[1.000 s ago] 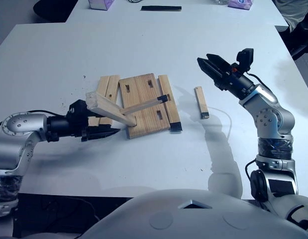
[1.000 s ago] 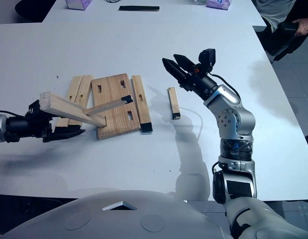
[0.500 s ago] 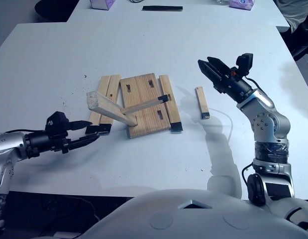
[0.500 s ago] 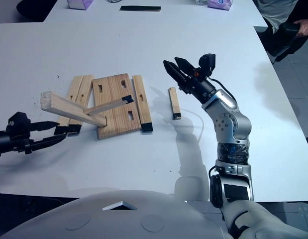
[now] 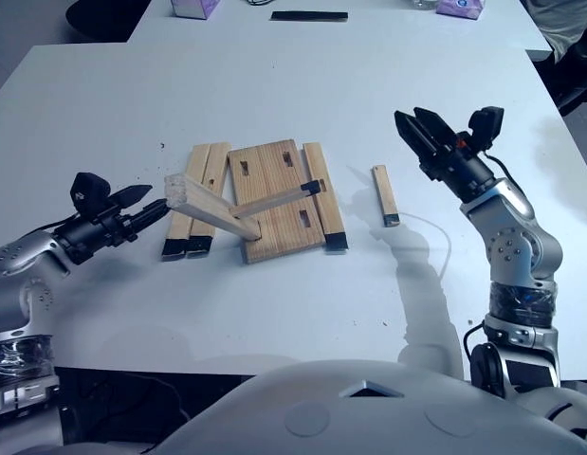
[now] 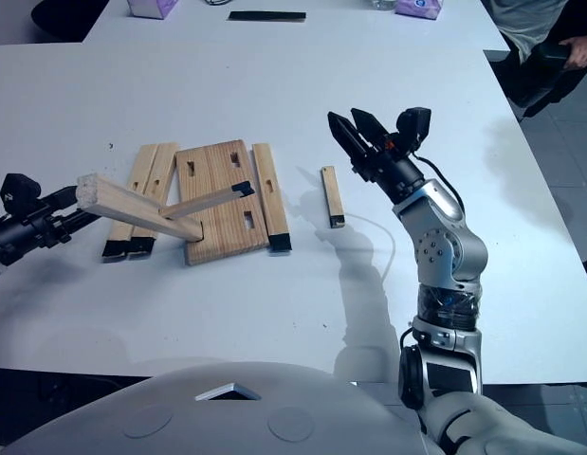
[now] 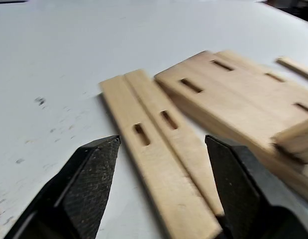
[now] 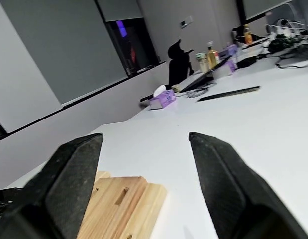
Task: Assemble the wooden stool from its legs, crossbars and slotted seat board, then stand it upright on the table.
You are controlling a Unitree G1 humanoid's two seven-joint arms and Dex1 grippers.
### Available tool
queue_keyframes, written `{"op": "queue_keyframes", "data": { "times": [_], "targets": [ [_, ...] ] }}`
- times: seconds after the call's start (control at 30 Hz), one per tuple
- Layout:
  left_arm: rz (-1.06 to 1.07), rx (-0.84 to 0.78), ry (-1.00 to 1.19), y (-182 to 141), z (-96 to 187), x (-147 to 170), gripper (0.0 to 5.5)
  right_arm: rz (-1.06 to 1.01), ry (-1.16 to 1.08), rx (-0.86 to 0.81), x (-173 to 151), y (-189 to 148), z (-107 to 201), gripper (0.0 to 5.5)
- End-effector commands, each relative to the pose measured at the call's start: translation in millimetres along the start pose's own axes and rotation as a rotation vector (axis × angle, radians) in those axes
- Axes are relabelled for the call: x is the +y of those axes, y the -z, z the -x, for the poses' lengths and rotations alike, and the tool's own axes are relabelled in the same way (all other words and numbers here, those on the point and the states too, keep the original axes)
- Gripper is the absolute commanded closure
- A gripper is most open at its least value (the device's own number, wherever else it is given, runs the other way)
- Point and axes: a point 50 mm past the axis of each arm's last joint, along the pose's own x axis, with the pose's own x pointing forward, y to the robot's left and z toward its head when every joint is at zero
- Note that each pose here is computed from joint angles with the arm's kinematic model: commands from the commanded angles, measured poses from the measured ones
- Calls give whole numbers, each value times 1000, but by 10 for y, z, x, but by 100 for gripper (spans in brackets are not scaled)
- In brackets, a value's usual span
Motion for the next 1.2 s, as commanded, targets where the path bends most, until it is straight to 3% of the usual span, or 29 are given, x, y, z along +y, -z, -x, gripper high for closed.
{"op": "queue_keyframes", "data": {
  "times": [0.03,0.2,0.93,1.2],
  "targets": [
    [38,1,-88,101,-219,-134,234,2,10,-11,31,-25,-15,232],
    [103,28,-112,242,-367,-346,234,4,1,-16,54,-28,-68,232],
    [67,181,-183,383,-173,-175,234,-54,91,-38,116,202,129,232],
    [32,333,-154,349,-75,-141,234,-91,155,-82,196,323,229,232]
  ]
}}
